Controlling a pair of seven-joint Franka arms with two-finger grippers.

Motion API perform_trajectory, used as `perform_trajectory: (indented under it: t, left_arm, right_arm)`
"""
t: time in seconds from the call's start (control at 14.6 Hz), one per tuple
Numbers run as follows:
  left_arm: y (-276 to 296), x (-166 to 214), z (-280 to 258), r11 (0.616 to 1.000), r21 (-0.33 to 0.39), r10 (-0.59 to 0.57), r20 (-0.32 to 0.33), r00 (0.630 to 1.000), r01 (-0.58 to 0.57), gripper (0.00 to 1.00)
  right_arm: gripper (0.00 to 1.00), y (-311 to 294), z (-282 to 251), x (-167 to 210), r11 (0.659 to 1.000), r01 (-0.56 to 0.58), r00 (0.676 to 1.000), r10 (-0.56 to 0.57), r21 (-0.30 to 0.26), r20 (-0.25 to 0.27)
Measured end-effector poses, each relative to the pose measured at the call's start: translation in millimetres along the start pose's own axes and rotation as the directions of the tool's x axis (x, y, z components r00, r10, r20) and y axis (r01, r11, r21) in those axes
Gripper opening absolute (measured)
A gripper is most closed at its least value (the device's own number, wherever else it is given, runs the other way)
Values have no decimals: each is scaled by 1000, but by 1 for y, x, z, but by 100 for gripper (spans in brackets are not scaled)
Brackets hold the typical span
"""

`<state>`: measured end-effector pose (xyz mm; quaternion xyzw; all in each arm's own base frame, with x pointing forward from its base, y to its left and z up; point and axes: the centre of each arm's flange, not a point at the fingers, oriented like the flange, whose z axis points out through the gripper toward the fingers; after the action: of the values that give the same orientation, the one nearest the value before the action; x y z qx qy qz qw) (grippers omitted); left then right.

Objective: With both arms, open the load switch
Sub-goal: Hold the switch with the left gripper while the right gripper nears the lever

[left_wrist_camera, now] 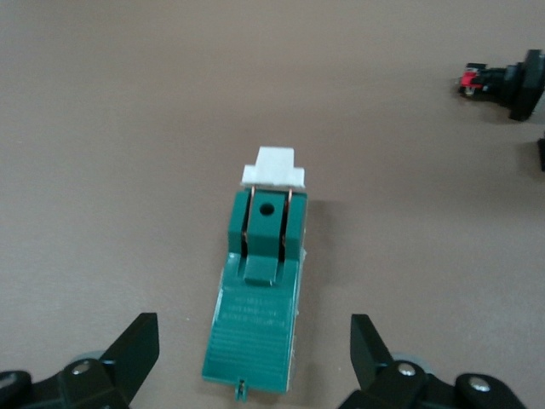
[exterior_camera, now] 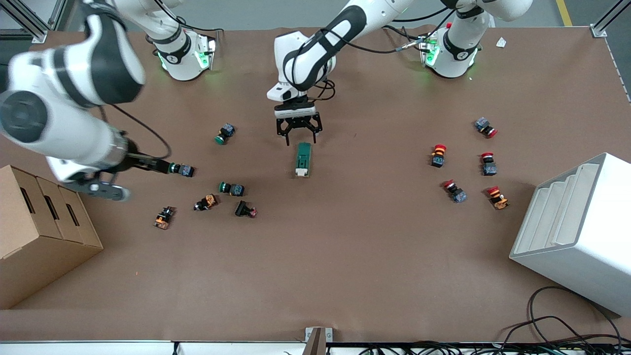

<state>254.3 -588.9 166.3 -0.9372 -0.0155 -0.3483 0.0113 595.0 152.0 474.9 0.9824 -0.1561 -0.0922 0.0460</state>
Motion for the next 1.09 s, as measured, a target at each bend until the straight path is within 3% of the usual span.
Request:
perform_trajectory:
  t: [0.41, 0.75, 0.96, 1.09]
  left_arm:
    - [-22, -44, 18, 994, -96, 34, -136, 990, -47, 99]
    - [-26, -55, 26, 995, -65, 61, -201, 978, -75, 100]
    - [-24, -66, 22, 993, -73, 74, -230, 970, -93, 100]
    - [-23, -71, 22, 991, -103, 54, -250, 967, -82, 100]
  right_arm:
    - [100, -89, 52, -22, 978, -207, 978, 206, -9, -20]
    - [100, -132, 94, -34, 966, -254, 967, 254, -39, -23]
    - [100, -158, 124, -43, 914, -405, 915, 404, -38, -11]
    - [100, -179, 142, -56, 856, -515, 856, 516, -35, 22]
